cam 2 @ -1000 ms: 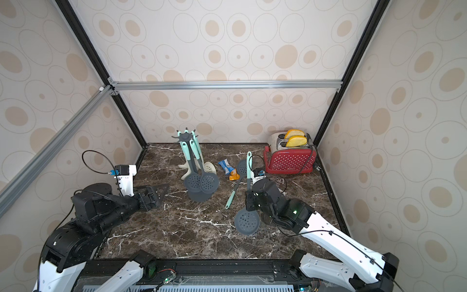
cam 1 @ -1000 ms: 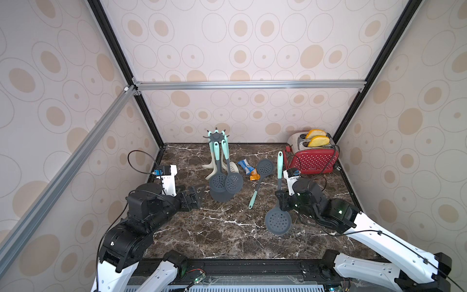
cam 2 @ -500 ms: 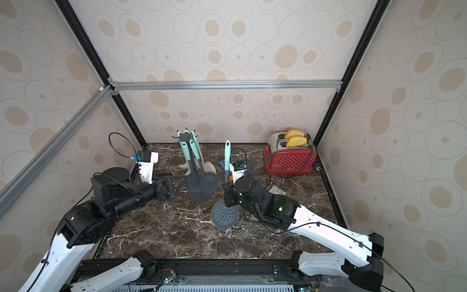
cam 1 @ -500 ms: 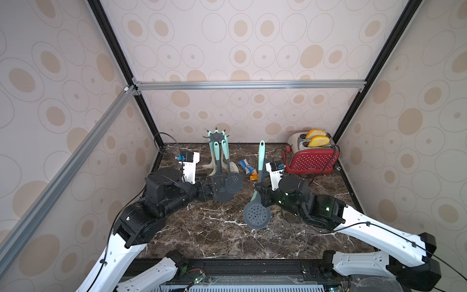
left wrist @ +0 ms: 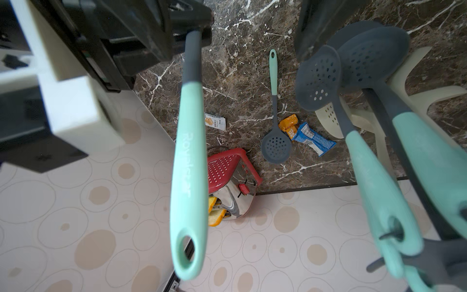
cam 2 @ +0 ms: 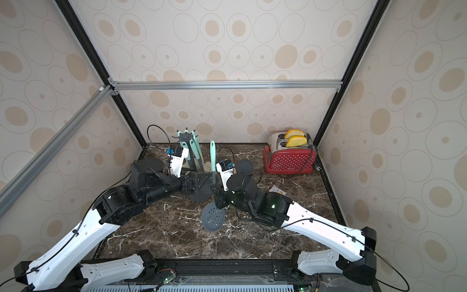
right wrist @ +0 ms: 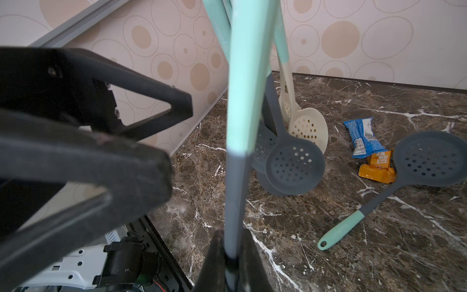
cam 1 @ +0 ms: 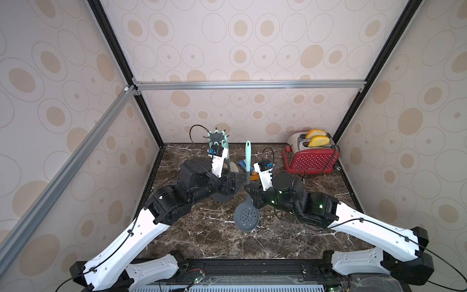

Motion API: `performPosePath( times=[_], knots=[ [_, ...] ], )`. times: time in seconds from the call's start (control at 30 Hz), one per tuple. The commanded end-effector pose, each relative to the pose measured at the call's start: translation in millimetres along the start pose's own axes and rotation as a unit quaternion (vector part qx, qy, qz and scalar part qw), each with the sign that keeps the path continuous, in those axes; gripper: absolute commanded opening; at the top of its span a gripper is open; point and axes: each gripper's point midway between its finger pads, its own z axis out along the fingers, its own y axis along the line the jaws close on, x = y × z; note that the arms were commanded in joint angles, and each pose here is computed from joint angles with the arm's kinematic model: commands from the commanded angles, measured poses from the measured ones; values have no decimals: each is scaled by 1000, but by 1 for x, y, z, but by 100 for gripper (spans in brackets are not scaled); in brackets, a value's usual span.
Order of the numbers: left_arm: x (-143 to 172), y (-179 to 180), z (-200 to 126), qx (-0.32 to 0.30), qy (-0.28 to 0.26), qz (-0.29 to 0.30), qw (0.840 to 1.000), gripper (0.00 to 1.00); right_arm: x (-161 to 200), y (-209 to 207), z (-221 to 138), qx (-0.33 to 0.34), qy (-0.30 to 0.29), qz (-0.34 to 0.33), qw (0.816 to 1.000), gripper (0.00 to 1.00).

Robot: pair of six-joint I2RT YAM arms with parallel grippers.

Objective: Hang the skimmer on the kitchen utensil rack
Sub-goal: Pick up the skimmer from the center of the board.

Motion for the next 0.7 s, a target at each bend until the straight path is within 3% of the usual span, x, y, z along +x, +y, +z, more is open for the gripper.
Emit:
performPosePath(
  times=[0.0,0.17,0.3,0.5,0.67],
  knots=[
    [-24,-16,-5,21,-36,18,999,75,-15,14,-4,-23,-17,-4,1000,0],
    [-22,-20,6,27,-27,19,999,70,-15,18,-4,-33,-17,-4,999,0],
    [-22,-16,14,15,-25,21,999,59,-14,20,-5,-38,-16,-4,999,0],
    [-25,-13,23,1,-24,31,999,35,-14,20,-5,-39,-16,4,999,0],
    [-25,-14,24,1,-24,32,999,1,-11,14,-5,-27,-14,9,1000,0]
  ],
)
